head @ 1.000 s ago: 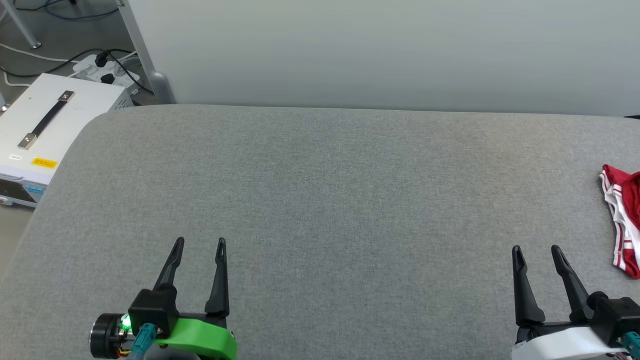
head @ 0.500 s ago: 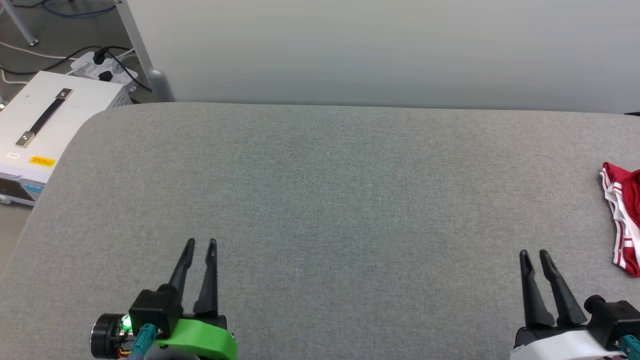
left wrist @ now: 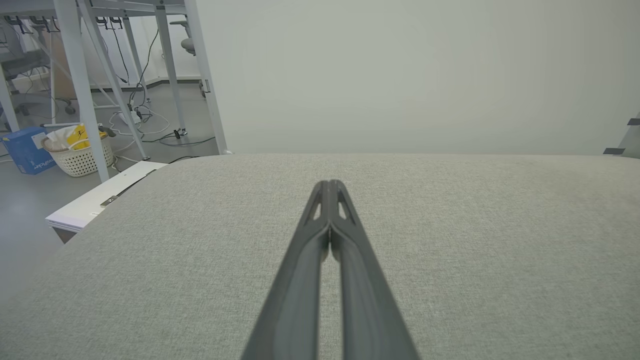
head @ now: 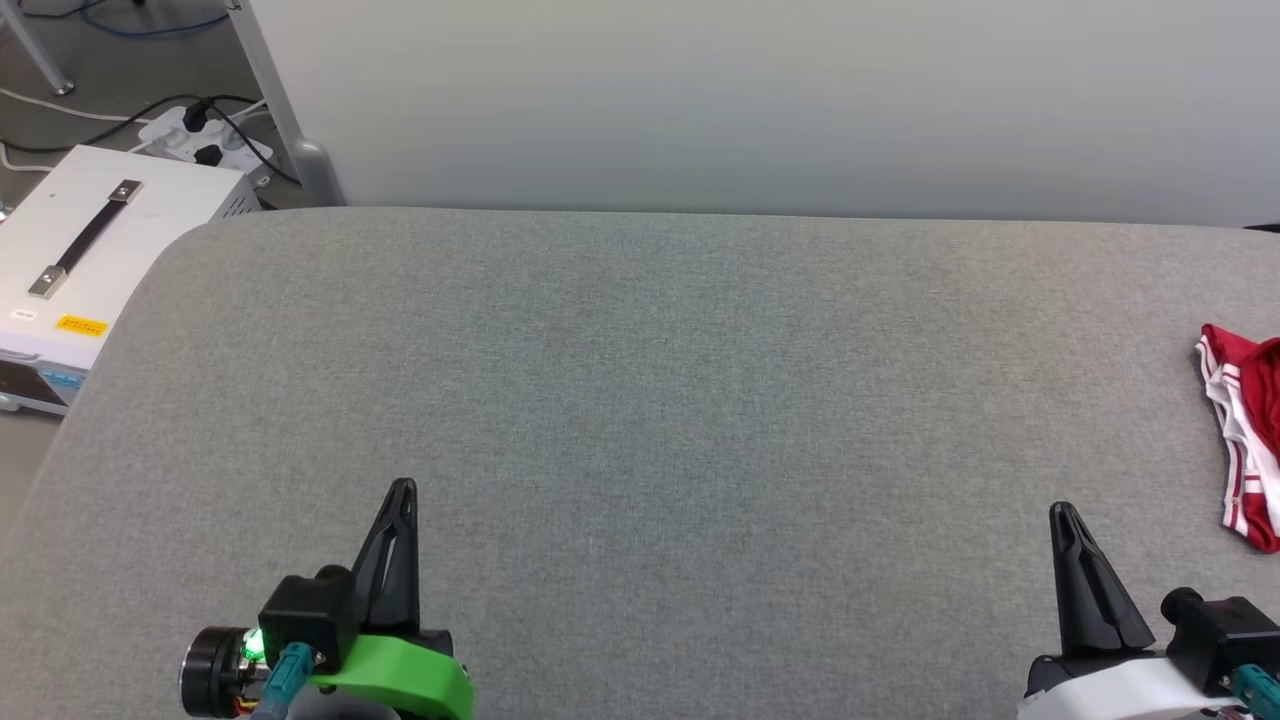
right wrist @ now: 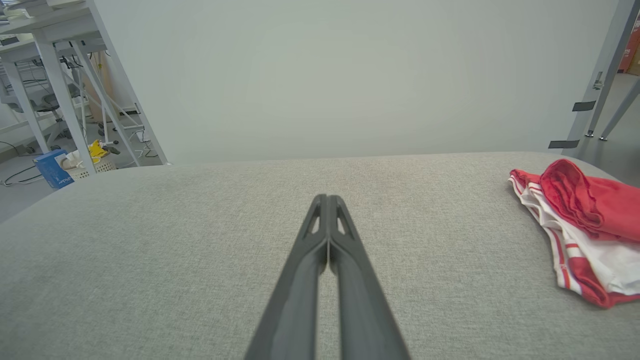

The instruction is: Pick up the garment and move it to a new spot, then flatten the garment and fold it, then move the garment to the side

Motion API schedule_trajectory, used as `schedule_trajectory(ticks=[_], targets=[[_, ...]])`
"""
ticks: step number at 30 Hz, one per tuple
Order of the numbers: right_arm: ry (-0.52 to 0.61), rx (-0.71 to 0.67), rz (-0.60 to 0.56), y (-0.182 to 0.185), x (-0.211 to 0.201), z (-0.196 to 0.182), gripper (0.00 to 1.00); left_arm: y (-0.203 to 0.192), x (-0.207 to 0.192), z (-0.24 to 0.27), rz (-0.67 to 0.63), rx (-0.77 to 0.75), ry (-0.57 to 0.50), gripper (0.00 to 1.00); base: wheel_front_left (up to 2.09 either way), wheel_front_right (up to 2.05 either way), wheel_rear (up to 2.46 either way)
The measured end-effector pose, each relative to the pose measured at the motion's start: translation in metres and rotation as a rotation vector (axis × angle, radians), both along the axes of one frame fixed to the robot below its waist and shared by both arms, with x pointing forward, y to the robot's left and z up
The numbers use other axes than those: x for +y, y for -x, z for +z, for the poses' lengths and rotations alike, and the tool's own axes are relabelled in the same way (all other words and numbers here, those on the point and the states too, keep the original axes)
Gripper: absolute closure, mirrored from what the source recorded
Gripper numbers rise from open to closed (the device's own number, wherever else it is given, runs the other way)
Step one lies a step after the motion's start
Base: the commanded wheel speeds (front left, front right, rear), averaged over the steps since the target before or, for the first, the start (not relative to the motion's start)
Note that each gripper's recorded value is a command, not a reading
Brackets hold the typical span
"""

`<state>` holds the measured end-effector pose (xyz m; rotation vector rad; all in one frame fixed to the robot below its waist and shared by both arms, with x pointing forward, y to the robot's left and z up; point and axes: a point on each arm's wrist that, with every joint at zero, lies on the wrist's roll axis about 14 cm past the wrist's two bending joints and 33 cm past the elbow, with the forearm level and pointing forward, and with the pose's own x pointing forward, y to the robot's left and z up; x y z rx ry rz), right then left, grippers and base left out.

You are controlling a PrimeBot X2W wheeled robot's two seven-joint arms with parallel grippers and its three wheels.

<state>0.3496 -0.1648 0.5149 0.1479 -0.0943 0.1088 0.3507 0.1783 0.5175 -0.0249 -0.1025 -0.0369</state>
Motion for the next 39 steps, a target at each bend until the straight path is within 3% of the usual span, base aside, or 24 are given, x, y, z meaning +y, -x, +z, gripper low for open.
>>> schedule_trajectory(ticks=[39], targets=[[0.063, 0.033, 0.012, -0.0062, 0.0024, 0.002, 1.0, -0.0043, -0.0014, -0.0032, 0.004, 0.056, -0.026, 1.0, 0.0, 0.0, 0.0]])
